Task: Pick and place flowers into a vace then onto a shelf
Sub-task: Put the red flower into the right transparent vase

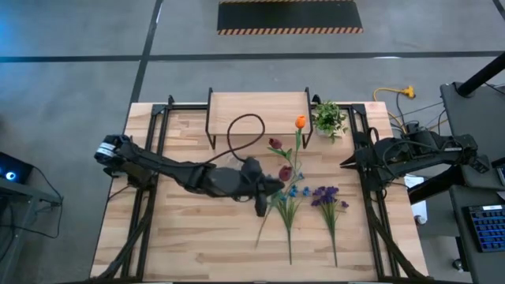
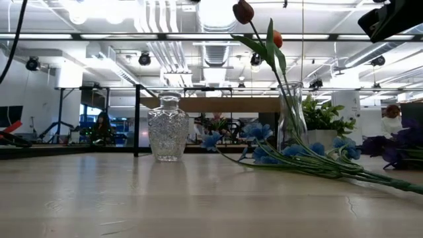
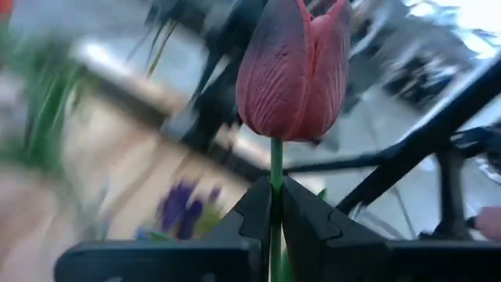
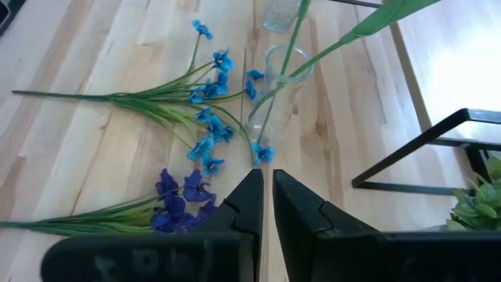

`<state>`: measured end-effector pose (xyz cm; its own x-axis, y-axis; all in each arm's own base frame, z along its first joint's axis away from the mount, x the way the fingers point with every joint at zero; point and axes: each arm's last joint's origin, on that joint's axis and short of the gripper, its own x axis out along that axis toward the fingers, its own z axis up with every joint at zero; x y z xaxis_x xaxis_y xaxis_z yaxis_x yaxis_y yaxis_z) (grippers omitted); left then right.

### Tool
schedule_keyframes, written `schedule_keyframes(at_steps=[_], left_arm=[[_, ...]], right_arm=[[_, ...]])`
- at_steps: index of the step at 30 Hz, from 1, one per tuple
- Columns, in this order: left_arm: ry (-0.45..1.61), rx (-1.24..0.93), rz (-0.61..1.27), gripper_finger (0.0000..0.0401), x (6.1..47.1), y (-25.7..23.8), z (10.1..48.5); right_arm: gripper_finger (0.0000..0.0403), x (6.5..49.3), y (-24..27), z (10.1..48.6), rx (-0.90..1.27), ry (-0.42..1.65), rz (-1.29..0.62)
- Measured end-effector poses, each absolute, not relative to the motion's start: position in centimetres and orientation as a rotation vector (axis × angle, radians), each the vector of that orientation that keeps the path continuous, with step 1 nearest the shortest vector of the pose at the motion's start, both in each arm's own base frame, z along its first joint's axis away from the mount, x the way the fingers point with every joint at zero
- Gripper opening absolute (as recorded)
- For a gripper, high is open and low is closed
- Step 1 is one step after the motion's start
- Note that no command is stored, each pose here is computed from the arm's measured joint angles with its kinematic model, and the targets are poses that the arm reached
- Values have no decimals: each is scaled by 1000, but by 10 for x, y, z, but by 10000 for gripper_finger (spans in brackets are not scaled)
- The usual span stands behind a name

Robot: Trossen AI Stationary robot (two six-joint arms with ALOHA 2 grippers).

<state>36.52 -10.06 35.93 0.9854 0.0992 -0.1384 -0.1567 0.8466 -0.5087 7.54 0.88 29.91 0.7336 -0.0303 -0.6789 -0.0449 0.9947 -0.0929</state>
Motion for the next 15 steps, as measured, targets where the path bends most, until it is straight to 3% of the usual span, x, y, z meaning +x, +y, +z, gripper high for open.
schedule_keyframes(at_steps=[6, 15], left_arm=[[-71, -333, 152, 10, 371, -95, 375], [-262, -180, 258, 10, 379, -70, 390]], right_arm=[[22, 75, 9, 299, -121, 748, 13], [22, 76, 9, 299, -128, 749, 16]])
